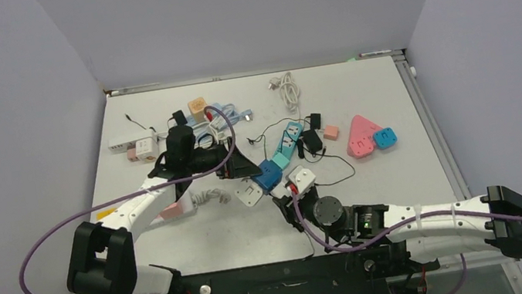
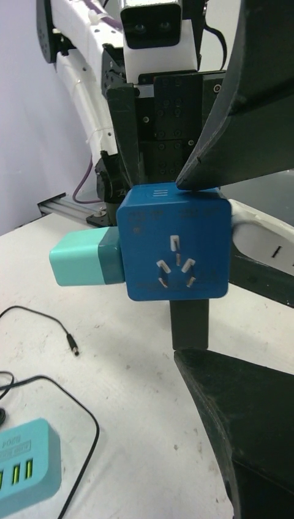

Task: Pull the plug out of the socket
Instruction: Remove the plug from the socket.

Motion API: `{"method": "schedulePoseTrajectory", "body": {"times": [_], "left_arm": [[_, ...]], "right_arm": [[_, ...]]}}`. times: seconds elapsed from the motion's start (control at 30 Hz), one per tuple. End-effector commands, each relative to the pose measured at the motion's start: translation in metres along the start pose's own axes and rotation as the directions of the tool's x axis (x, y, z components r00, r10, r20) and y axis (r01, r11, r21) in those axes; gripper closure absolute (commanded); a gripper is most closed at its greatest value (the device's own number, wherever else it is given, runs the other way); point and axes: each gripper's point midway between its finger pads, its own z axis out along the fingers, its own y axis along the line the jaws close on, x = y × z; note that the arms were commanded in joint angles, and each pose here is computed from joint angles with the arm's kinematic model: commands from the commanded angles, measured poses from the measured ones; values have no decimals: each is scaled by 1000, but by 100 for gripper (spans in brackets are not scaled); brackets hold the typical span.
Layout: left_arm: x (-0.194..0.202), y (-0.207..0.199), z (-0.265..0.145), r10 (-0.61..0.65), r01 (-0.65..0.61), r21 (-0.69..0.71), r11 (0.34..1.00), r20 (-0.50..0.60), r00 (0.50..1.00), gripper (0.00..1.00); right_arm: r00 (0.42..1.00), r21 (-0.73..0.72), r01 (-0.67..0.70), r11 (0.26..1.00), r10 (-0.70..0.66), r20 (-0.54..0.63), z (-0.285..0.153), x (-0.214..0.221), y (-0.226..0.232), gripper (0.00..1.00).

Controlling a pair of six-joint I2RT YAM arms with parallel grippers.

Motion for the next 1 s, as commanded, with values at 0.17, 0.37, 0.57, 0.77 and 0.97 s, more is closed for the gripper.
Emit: {"method": "schedulePoseTrajectory", "body": {"times": [0.17,0.37,0.57,0.77,0.97], "left_arm": [[-6,-26,6,74,-71,109,991,-19,997,4],[-7,-25,6,74,-72,101,992,-13,997,4],[-1,-27,10,71,-65,123,990,-37,997,13],[2,-34,13,62,-53,163,985,-52,997,36],[5,-38,14,55,-42,196,980,-63,997,58]], "right_arm": [[986,-58,55,997,-45,162,0,-53,26,95],[987,-80,86,993,-74,146,1,-51,34,95],[986,-79,78,994,-66,151,1,-52,34,95],[986,-83,56,995,-42,162,-1,-52,33,95],[987,-93,34,995,-18,161,-2,-50,30,95]]}}
